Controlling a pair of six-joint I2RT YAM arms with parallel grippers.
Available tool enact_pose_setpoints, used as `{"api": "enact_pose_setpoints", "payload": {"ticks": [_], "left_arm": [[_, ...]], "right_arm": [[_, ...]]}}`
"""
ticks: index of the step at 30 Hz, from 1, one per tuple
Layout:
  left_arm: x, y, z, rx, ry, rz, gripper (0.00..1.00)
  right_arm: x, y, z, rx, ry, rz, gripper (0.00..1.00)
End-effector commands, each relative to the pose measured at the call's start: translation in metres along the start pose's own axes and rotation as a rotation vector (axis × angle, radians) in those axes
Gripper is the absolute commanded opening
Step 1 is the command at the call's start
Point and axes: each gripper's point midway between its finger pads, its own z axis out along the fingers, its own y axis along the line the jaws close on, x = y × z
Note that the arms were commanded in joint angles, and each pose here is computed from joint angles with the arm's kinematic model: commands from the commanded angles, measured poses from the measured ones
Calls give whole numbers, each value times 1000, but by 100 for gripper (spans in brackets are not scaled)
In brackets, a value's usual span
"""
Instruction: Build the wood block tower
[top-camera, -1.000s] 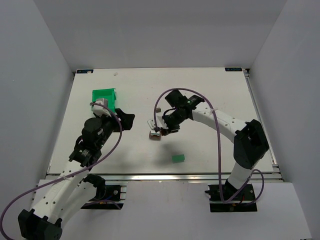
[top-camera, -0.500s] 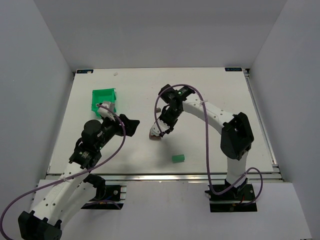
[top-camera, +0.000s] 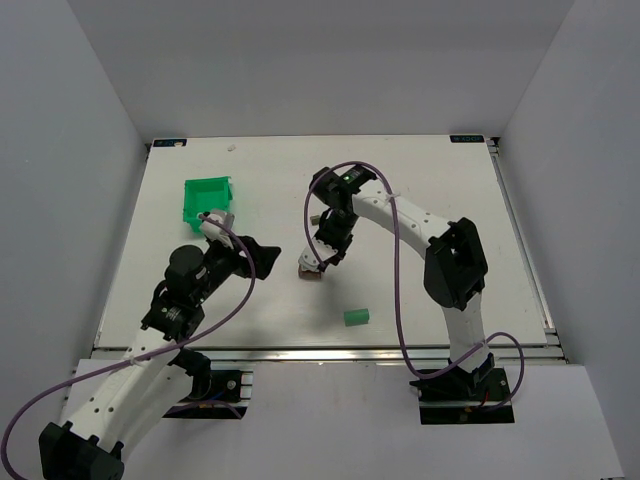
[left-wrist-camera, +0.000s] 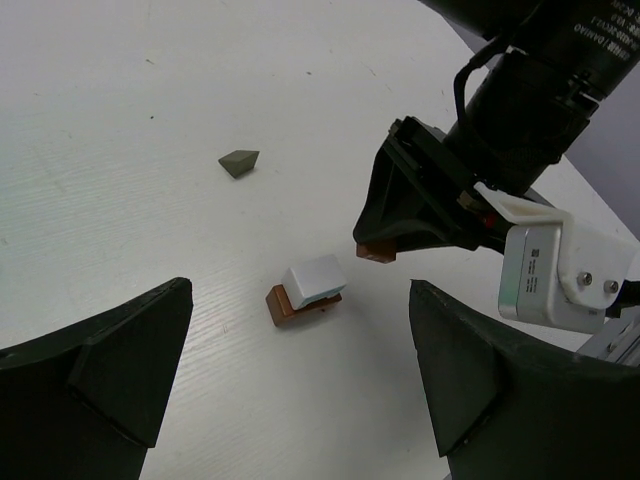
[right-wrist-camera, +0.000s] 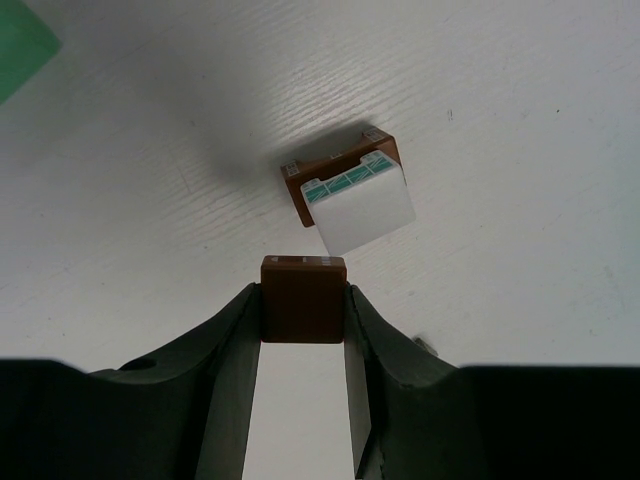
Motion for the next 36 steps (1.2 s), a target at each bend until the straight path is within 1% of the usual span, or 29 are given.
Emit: {"api": "enact_pose_setpoints", "payload": {"ticks": [1, 8, 15, 21, 28, 36], "left_arm": [[-7, -10, -2, 63, -39, 44, 98], [-4, -12, -6, 84, -55, 59, 98], [-3, -17, -8, 117, -46, 78, 98], [-2, -21, -9, 138, -44, 92, 98], [-2, -24, -12, 163, -55, 113, 98], [1, -25, -10, 169, -37, 113, 98]], "right_arm": [[-9, -16, -2, -26, -6, -378, 31], [-13, -5, 10, -79, -13, -420, 32], [-17, -28, 10, -33, -11, -511, 33], [-18, -30, 15, -50, -21, -569, 34], [-17, -44, 23, -12, -17, -599, 35], [-18, -51, 24, 9, -16, -632, 38]]}}
